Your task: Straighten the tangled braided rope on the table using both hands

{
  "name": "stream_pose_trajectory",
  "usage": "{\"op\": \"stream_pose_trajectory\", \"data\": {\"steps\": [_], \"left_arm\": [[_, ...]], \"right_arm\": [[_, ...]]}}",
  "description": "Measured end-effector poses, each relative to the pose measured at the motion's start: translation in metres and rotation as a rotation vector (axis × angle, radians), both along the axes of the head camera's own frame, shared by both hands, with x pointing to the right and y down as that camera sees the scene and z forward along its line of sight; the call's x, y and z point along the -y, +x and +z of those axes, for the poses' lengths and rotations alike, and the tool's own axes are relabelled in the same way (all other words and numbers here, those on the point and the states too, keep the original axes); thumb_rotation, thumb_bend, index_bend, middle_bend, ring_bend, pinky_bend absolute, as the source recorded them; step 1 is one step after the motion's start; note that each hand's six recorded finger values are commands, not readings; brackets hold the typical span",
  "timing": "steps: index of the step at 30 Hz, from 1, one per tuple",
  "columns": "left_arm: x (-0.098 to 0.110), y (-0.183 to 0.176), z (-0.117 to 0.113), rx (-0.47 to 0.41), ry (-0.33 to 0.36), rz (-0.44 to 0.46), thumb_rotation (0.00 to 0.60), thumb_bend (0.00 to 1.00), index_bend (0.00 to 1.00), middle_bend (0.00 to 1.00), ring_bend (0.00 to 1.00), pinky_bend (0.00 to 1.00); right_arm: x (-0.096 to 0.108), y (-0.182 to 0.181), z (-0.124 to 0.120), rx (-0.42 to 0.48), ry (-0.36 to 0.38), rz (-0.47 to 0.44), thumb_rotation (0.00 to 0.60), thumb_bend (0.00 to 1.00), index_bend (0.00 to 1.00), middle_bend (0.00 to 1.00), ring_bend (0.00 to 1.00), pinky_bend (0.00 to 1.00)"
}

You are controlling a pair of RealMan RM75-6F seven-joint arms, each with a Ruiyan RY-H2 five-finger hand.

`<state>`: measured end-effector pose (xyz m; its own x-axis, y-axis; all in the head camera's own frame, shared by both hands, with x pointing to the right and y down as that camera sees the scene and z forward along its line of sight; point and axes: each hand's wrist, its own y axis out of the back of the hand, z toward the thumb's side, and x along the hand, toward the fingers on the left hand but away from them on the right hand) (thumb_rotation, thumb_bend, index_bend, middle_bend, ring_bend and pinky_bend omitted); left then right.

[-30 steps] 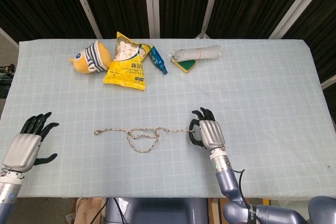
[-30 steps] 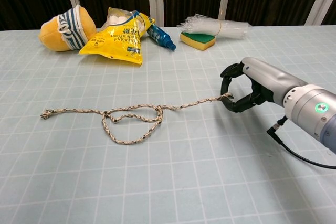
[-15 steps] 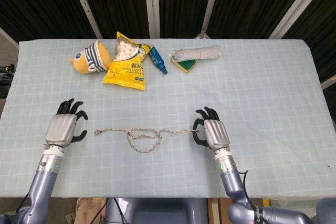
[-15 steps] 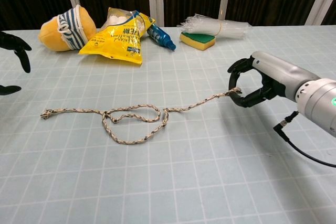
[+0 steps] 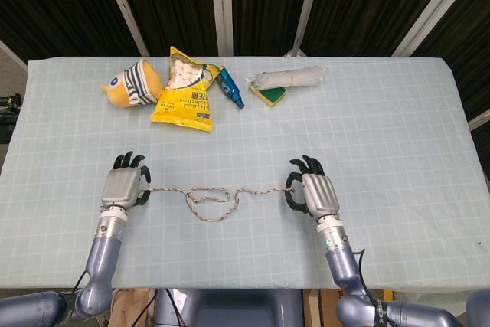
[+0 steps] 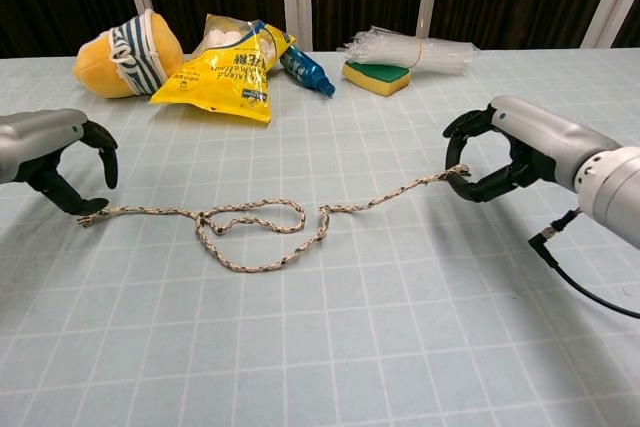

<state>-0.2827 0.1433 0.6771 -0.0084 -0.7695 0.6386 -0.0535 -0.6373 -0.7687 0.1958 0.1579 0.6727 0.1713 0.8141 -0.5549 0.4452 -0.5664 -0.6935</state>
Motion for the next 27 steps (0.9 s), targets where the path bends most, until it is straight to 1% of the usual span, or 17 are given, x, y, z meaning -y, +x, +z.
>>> {"op": "stream_pose_trajectory", "data": {"steps": [8,12,19,27], "left_arm": [[-0.004,0.003,0.011,0.028,-0.017,-0.001,0.6,0.44,0.5,0.14,0.0,0.0],[-0.008,0.005,0.015,0.032,-0.029,0.0,0.6,0.46,0.51,0.14,0.0,0.0],[-0.009,0.007,0.018,0.027,-0.034,-0.004,0.6,0.49,0.52,0.15,0.0,0.0],[-0.011,0.006,0.02,0.027,-0.037,-0.01,0.6,0.53,0.55,0.16,0.0,0.0]], "right_arm": [[0.001,0.004,0.001,-0.002,-0.001,0.002,0.6,0.52,0.61,0.21,0.0,0.0],[0.002,0.005,0.001,-0.003,0.001,0.004,0.6,0.52,0.61,0.21,0.0,0.0],[0.002,0.006,0.0,-0.003,0.001,0.005,0.6,0.52,0.61,0.21,0.0,0.0],[0.002,0.006,0.001,-0.005,-0.005,0.008,0.6,0.52,0.61,0.21,0.0,0.0]]}}
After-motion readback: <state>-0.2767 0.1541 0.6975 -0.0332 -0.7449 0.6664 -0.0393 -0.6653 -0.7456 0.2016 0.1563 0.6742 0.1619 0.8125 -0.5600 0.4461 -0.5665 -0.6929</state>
